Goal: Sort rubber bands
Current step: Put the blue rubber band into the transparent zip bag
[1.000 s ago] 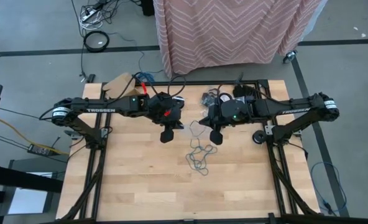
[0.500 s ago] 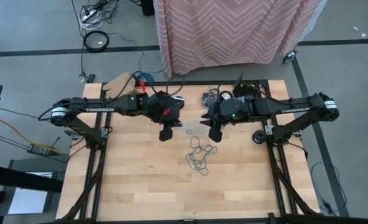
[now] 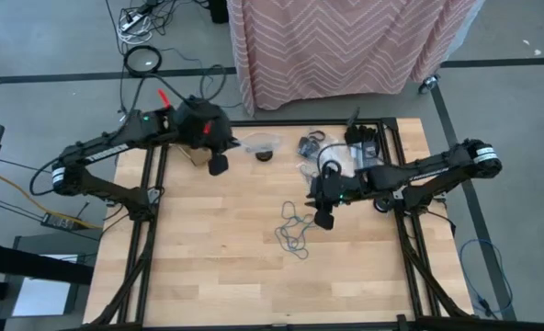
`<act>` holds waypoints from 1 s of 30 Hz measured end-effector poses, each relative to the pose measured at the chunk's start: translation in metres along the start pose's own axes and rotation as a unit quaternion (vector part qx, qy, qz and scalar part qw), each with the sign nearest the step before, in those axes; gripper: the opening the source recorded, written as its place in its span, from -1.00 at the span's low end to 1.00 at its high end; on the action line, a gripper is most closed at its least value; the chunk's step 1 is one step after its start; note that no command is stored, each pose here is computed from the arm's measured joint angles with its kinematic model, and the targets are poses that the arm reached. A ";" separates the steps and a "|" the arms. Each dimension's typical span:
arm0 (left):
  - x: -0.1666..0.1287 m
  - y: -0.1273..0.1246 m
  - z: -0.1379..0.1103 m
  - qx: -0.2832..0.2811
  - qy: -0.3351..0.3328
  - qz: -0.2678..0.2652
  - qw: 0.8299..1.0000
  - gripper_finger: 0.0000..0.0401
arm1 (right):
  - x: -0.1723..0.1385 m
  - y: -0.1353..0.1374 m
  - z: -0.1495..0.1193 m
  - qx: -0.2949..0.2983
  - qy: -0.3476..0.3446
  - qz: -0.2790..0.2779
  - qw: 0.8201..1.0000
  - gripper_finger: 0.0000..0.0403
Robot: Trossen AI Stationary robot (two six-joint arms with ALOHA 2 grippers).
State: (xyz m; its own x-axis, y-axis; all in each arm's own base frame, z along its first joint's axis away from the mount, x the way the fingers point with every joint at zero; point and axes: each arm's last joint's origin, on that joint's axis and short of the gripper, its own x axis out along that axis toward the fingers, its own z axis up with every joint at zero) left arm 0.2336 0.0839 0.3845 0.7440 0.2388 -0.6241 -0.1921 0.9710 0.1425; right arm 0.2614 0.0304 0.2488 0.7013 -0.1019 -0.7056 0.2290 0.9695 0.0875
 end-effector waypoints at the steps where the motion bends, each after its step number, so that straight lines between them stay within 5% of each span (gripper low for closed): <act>1: -0.002 0.000 -0.001 -0.001 0.003 0.000 1.000 -0.88 | 0.006 0.000 -0.009 0.000 0.004 0.009 1.000 -0.50; 10: 0.004 -0.001 -0.004 -0.003 0.019 -0.007 1.000 -0.88 | 0.035 -0.008 -0.063 -0.005 -0.018 0.049 0.999 -0.50; 21: 0.017 -0.003 -0.013 -0.017 0.031 -0.021 0.999 -0.88 | 0.080 -0.005 -0.056 -0.035 0.017 0.076 0.996 -0.50; 30: 0.017 -0.004 -0.014 -0.029 0.035 -0.021 0.999 -0.87 | 0.125 0.002 -0.061 0.033 0.087 0.044 0.995 -0.61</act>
State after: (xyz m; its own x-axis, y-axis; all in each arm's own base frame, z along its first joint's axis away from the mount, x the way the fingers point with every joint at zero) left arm 0.2384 0.0845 0.3627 0.7055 0.1949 -0.6814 -0.2001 0.9771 0.0723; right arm 0.3085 0.0327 0.1177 0.5948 0.0275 -0.8034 0.2207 0.9554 0.1961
